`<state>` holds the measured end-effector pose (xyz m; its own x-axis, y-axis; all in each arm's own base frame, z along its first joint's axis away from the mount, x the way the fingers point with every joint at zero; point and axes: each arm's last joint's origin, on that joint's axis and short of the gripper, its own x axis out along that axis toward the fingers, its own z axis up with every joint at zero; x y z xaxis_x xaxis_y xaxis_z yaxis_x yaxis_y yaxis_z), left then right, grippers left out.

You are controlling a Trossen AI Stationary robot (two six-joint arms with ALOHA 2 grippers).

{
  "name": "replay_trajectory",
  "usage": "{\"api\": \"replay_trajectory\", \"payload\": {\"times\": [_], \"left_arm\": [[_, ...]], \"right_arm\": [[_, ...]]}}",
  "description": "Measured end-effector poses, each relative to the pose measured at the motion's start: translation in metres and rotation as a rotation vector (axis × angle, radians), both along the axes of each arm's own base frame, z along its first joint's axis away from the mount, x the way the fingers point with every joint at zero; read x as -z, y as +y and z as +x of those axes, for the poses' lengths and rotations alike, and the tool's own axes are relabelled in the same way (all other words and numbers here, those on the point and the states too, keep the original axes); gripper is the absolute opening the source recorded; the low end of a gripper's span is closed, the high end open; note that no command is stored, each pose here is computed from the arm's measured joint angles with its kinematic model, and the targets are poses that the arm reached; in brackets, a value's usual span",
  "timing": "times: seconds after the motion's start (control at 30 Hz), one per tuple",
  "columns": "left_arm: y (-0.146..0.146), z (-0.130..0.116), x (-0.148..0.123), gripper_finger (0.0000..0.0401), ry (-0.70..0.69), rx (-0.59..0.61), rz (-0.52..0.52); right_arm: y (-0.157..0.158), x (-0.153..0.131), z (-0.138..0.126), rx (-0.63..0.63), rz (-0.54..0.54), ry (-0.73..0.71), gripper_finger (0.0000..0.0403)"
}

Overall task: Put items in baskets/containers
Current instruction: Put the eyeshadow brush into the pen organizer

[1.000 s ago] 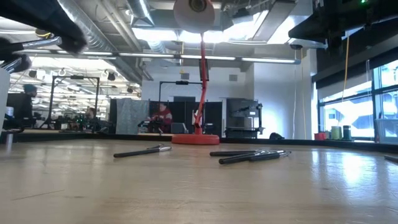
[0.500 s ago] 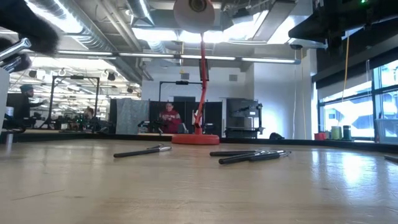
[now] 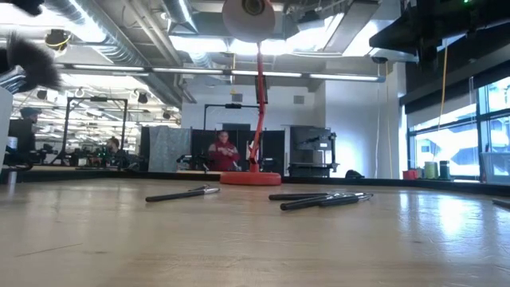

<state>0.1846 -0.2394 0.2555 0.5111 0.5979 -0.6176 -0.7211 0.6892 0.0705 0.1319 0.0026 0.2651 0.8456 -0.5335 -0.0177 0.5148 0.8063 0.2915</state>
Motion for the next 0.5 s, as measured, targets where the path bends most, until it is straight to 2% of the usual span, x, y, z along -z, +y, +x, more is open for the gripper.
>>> {"api": "replay_trajectory", "payload": {"times": [0.07,0.17,0.27,0.43,0.5], "left_arm": [[0.001,0.005,-0.005,0.0171,-0.008,0.004,-0.002],[0.007,0.014,-0.008,0.0175,-0.02,0.022,0.048],[0.024,0.033,-0.009,0.0174,-0.06,-0.038,0.088],[0.074,0.074,0.0,0.0168,0.193,-0.246,-0.007],[0.099,0.091,0.003,0.0167,0.226,-0.323,-0.037]], "right_arm": [[0.0,0.0,0.0,0.0,0.0,-0.003,0.0023],[0.0,-0.001,0.0,0.0,-0.002,-0.01,0.0023],[0.0,-0.002,0.0,0.0,0.0,-0.024,0.0023],[0.0,-0.005,0.0,0.001,0.008,-0.051,0.0023],[0.0,-0.006,0.0,0.001,0.01,-0.063,0.0023]]}}
